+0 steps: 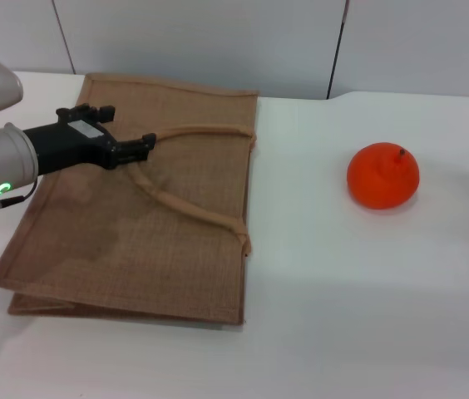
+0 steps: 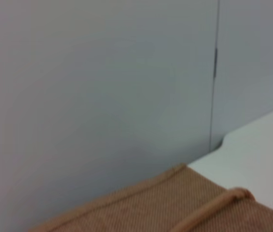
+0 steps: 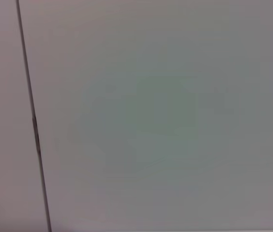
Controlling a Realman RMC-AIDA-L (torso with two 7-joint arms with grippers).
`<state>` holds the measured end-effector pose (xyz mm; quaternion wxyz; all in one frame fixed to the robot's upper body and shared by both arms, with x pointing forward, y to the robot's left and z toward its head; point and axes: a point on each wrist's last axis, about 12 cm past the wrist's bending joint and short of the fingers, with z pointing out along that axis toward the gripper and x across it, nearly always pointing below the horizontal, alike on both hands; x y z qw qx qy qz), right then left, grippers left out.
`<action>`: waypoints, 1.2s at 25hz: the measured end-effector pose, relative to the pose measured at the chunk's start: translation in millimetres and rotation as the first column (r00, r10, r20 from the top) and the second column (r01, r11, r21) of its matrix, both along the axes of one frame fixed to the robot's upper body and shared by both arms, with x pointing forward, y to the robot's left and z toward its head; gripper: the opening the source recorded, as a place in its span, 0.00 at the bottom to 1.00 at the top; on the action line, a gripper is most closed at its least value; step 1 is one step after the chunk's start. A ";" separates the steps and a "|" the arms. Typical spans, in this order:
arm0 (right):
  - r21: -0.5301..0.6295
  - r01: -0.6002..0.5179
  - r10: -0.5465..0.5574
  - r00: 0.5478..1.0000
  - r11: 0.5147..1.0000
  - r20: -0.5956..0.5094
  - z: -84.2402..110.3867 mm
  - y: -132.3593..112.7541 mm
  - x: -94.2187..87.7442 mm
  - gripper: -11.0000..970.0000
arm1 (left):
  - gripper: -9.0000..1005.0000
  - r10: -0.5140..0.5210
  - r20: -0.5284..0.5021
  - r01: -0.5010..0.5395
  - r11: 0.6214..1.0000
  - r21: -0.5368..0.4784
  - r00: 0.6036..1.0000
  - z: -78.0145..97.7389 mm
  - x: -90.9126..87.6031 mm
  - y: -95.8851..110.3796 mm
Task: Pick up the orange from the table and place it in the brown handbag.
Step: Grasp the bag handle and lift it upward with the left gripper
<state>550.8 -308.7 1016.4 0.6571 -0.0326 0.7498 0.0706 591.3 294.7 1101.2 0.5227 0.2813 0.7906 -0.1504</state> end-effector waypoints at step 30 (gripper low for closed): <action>0.009 -0.025 0.025 0.999 1.000 0.025 1.6 5.2 -2.6 0.89 | 0.82 0.083 -0.012 -0.082 0.994 0.076 0.996 0.5 8.7 12.8</action>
